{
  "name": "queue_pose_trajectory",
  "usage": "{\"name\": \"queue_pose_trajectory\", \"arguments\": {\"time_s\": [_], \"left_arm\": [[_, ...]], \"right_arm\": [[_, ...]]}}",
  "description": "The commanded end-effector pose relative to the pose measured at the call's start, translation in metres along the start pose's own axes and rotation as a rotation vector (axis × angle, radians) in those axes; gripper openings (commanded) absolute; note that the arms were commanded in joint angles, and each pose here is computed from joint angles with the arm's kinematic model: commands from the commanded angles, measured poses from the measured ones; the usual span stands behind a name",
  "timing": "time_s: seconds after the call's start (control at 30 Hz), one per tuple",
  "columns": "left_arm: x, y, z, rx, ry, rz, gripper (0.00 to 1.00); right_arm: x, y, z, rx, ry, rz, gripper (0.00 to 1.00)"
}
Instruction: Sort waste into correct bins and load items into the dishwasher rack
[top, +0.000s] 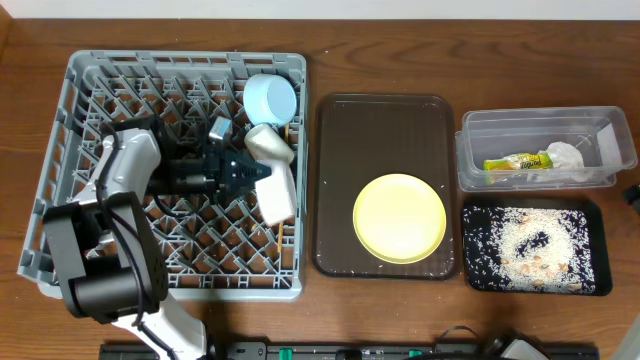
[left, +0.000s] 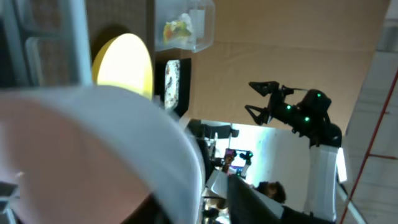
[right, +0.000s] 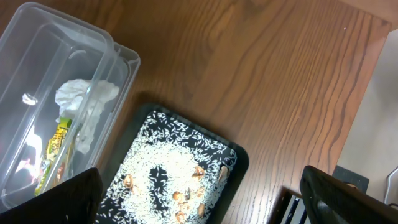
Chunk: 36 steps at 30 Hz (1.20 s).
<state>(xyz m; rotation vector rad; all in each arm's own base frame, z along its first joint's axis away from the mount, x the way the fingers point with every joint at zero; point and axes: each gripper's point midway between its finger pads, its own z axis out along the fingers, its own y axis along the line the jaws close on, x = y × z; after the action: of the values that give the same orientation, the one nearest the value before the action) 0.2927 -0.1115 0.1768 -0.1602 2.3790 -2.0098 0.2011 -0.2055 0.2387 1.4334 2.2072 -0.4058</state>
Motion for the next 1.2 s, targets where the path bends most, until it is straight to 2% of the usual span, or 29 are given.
{"name": "queue_pose_trajectory", "arguments": {"time_s": [0.0, 0.07, 0.3, 0.43, 0.77, 0.9, 1.0, 1.07, 1.13, 1.17], "left_arm": [[0.002, 0.014, -0.006, -0.037, 0.006, -0.035, 0.44], [0.001, 0.018, -0.014, -0.057, -0.006, -0.058, 0.59], [-0.006, 0.031, -0.053, -0.161, -0.070, -0.123, 0.70], [-0.008, 0.029, -0.069, -0.202, -0.105, -0.127, 0.72], [-0.008, -0.024, -0.084, -0.285, -0.205, -0.007, 0.73], [-0.004, -0.045, -0.089, -0.406, -0.277, 0.038, 0.73], [0.001, -0.053, -0.090, -0.566, -0.347, 0.064, 0.72], [0.005, -0.061, -0.086, -0.664, -0.393, 0.099, 0.67], [0.009, -0.072, -0.076, -0.729, -0.424, 0.158, 0.51], [0.010, -0.077, -0.070, -0.751, -0.432, 0.189, 0.49]], "right_arm": [[-0.002, -0.004, -0.002, 0.008, -0.009, 0.011, 0.99], [-0.002, -0.004, -0.002, 0.008, -0.008, 0.011, 0.99], [-0.002, -0.004, -0.002, 0.008, -0.009, 0.011, 0.99], [-0.002, -0.004, -0.002, 0.008, -0.009, 0.011, 0.99], [-0.002, -0.004, -0.002, 0.008, -0.009, 0.011, 0.99], [-0.002, -0.004, -0.002, 0.008, -0.009, 0.011, 0.99], [-0.002, -0.004, -0.002, 0.008, -0.009, 0.011, 0.99], [-0.002, -0.004, -0.002, 0.008, -0.009, 0.011, 0.99], [-0.002, -0.004, -0.002, 0.008, -0.009, 0.011, 0.99], [-0.002, -0.004, -0.002, 0.008, -0.009, 0.011, 0.99]]}}
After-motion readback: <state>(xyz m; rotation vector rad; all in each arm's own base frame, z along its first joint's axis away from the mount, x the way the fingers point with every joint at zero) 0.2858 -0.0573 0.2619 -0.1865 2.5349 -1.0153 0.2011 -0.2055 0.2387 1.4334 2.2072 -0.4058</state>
